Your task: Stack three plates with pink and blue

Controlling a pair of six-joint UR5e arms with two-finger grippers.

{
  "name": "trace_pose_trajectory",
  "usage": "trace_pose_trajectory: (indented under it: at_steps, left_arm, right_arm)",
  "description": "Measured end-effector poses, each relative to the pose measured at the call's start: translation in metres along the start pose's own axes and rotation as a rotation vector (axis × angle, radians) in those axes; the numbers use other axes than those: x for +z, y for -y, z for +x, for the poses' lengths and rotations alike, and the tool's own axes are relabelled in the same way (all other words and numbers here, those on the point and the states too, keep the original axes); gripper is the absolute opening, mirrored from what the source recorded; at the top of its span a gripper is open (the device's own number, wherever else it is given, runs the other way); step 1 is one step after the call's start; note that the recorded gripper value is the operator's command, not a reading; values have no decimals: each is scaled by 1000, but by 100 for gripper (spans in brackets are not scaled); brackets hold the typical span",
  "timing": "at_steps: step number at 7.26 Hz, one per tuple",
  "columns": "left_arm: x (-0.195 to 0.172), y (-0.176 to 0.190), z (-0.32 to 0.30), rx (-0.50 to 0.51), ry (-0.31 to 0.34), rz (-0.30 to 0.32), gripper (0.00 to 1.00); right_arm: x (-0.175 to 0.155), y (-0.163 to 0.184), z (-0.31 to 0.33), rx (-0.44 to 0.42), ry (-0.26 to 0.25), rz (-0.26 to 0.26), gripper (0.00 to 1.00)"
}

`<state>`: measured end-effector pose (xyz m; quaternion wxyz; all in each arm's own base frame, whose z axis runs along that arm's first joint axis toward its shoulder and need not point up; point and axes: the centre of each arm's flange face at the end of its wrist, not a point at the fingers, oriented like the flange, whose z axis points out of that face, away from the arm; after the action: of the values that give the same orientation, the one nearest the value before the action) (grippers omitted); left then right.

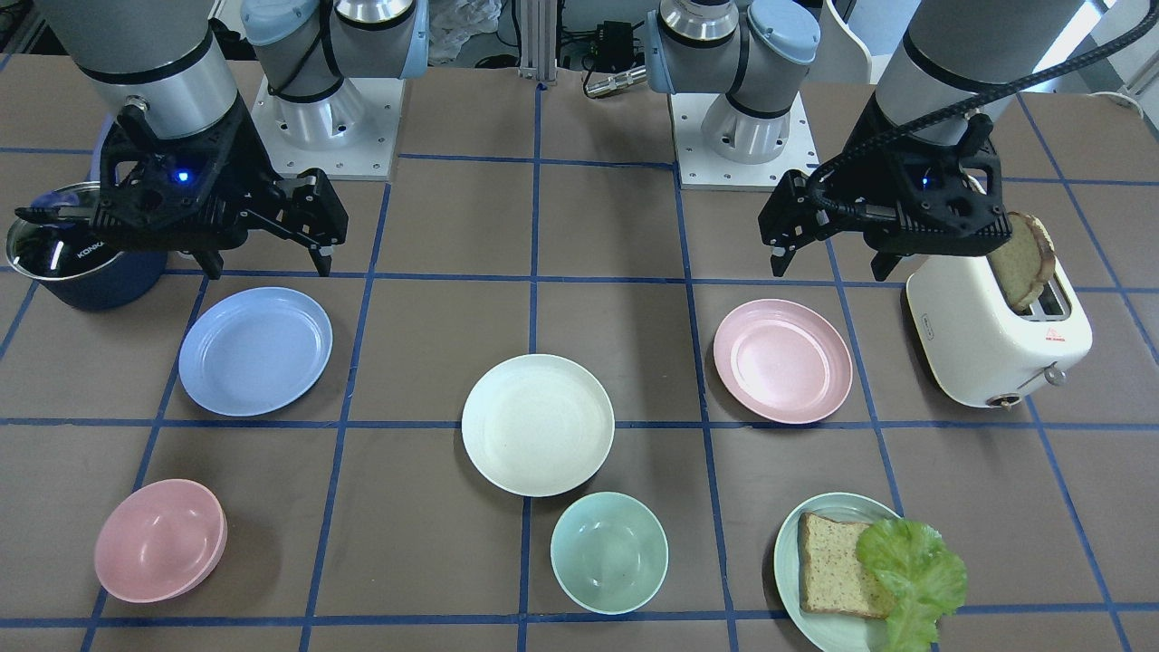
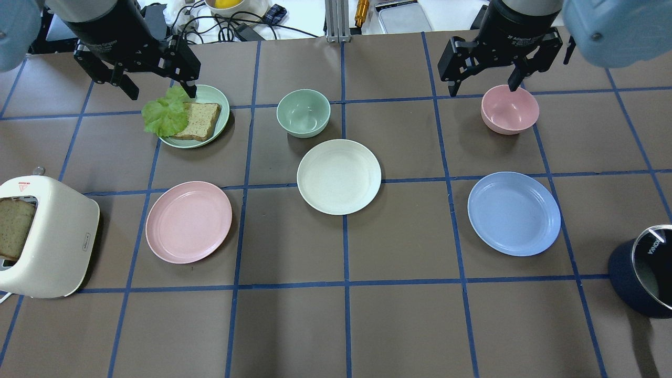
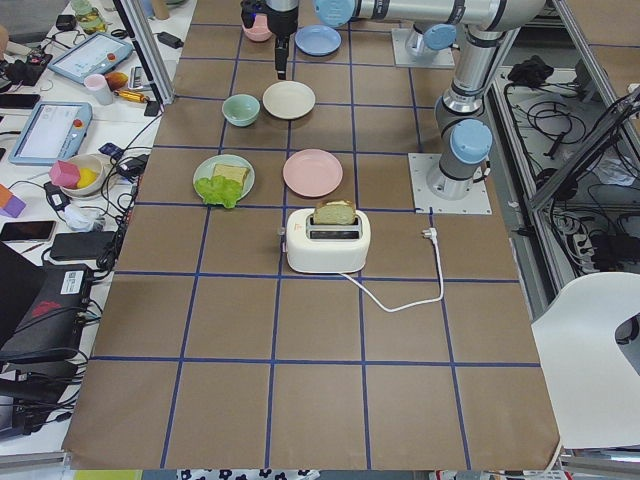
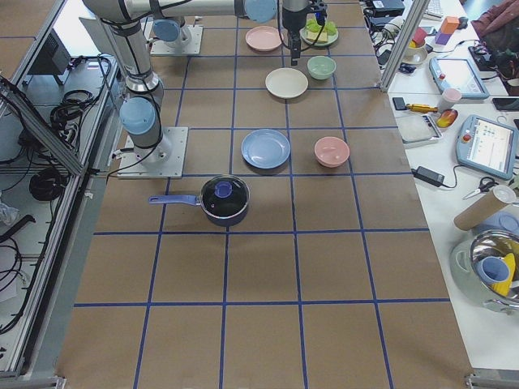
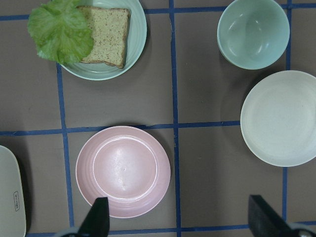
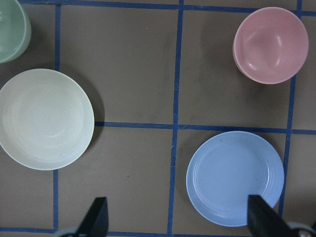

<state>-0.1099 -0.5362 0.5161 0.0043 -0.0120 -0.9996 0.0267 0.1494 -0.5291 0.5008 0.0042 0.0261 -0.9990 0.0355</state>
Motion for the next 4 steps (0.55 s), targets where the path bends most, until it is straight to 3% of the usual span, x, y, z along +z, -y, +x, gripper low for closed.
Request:
trace_pose_trajectory:
  at_steps: [4]
  left_arm:
    - [-1,-1,0,-1,0,1,100]
  right_arm:
    - [1,-2,1,5,-9,-12,100]
